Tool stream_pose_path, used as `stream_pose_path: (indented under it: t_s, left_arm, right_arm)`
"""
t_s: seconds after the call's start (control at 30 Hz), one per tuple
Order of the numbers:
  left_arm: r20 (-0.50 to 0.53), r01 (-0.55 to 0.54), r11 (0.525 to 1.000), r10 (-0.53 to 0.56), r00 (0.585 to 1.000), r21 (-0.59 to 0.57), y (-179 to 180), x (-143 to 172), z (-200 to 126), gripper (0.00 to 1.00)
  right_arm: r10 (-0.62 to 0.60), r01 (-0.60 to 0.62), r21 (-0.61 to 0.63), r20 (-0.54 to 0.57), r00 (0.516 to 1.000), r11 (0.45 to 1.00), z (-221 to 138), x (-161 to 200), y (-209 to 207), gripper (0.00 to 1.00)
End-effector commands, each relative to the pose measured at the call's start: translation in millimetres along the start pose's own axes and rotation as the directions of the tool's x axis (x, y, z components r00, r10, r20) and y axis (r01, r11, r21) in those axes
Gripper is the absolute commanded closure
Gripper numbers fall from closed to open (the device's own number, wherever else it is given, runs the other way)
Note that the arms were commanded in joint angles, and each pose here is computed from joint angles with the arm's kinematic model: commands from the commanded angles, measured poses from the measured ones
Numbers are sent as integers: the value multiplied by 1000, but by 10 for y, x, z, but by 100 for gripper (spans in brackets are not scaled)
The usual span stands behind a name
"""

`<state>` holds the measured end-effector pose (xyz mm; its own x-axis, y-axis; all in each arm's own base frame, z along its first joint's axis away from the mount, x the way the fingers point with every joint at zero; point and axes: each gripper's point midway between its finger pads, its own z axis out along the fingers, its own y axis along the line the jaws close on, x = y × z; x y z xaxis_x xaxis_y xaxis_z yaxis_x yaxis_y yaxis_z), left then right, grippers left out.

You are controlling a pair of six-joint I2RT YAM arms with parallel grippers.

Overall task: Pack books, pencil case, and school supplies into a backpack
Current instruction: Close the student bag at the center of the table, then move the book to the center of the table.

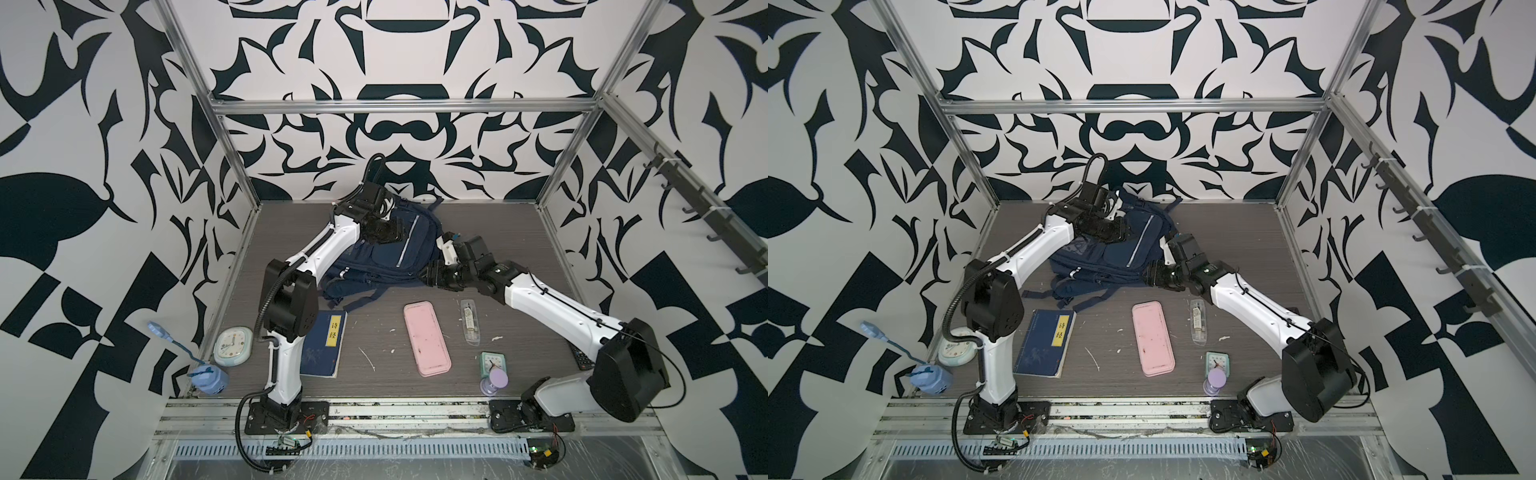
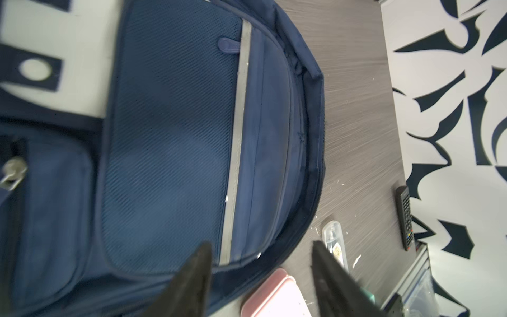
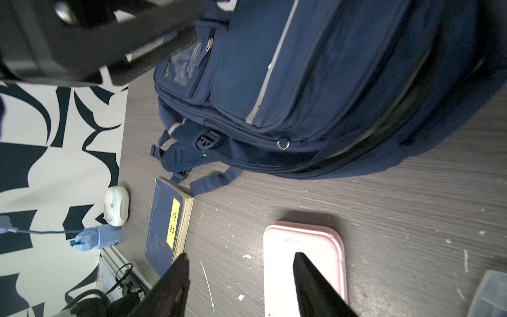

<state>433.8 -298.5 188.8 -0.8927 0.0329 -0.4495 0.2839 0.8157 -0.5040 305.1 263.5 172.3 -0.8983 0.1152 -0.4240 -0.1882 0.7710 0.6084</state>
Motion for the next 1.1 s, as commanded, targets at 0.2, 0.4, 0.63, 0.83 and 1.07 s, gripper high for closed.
stream_pose_path:
  t_s: [0.2, 0.4, 0.63, 0.83, 1.07]
  left_arm:
    - [67, 29, 997, -24, 997, -66, 239, 228, -731, 17]
    - [66, 148, 983, -142, 988, -106, 713, 613, -1075, 12]
    - [23, 237, 926, -242, 970, -294, 1264, 1340, -1433, 5]
    - [-12, 271, 879, -299, 954, -393, 1511, 1805, -1594, 2]
    - [8, 356, 844, -386, 923, -401, 1707, 2090, -1610, 1]
  right_arm:
    - [-104, 104, -10, -40, 994, 995, 143, 184, 334, 38]
    - [-151, 149, -35, -87, 985, 988, 341, 451, 511, 38]
    - [-190, 182, -60, -164, 968, 981, 645, 771, 628, 38]
    - [-255, 238, -99, -225, 941, 966, 869, 976, 842, 38]
    - [-298, 273, -125, -286, 911, 954, 1056, 1203, 990, 39]
